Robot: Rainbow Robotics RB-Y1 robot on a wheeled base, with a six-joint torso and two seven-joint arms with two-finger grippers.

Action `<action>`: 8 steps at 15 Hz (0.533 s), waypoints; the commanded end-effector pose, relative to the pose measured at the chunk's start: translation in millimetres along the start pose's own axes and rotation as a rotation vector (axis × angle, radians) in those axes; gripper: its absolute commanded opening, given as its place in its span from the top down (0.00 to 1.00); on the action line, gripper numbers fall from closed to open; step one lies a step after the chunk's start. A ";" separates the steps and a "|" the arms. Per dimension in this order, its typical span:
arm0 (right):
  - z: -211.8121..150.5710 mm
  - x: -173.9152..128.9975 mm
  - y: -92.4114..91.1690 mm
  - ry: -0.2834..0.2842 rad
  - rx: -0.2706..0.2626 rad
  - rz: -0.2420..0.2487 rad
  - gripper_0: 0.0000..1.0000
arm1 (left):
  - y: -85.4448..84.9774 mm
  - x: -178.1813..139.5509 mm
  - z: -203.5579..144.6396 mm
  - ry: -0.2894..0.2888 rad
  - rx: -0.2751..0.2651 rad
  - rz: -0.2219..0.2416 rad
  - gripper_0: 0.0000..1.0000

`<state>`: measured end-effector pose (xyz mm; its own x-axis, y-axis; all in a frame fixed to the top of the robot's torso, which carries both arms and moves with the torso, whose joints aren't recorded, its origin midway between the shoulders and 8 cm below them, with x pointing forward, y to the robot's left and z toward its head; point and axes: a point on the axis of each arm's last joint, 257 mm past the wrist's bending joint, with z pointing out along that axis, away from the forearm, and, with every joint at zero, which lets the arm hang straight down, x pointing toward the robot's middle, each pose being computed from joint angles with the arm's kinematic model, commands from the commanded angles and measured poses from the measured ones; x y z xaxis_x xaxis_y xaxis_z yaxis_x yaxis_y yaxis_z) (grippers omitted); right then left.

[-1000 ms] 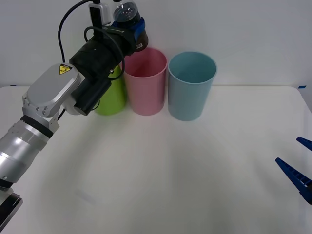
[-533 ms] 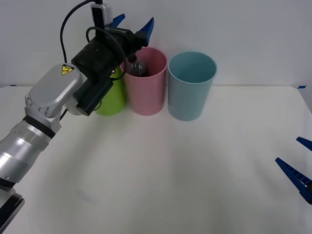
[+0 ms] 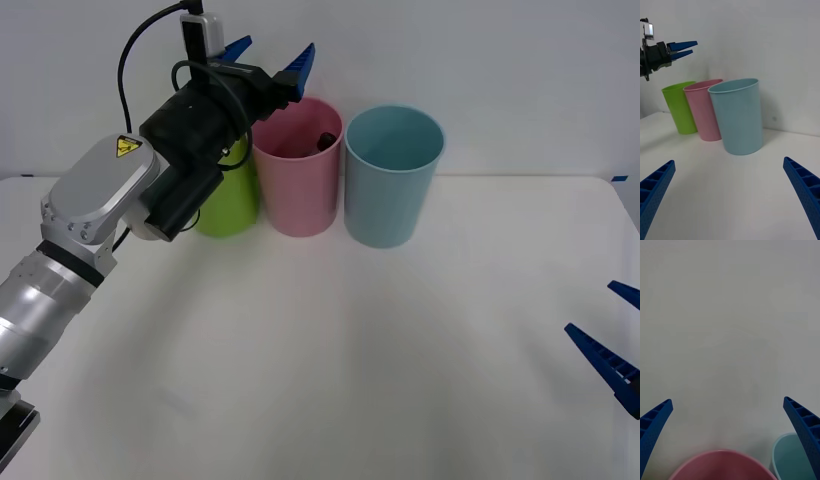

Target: Grasp the object on the table and drop it into the matching bin: aluminum can to the light blue bin, PET bottle to the pink bin.

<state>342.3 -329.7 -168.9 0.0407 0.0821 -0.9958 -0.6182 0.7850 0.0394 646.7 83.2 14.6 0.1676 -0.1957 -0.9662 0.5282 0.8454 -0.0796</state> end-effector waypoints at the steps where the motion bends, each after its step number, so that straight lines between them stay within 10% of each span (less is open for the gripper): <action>1: 0.0 0.0 0.0 0.000 0.000 0.000 0.00 | 10.7 -1.0 -16.5 0.007 0.003 -0.027 0.00; 8: 0.0 0.0 0.0 0.000 0.000 0.000 0.00 | 55.6 -4.8 -102.0 0.019 -0.023 -0.046 0.00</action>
<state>342.2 -329.7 -168.9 0.0406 0.0821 -0.9958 -0.6182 0.7850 0.0395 597.6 170.4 -8.6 0.1273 -0.2237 -0.9663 0.5156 0.8472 -0.1281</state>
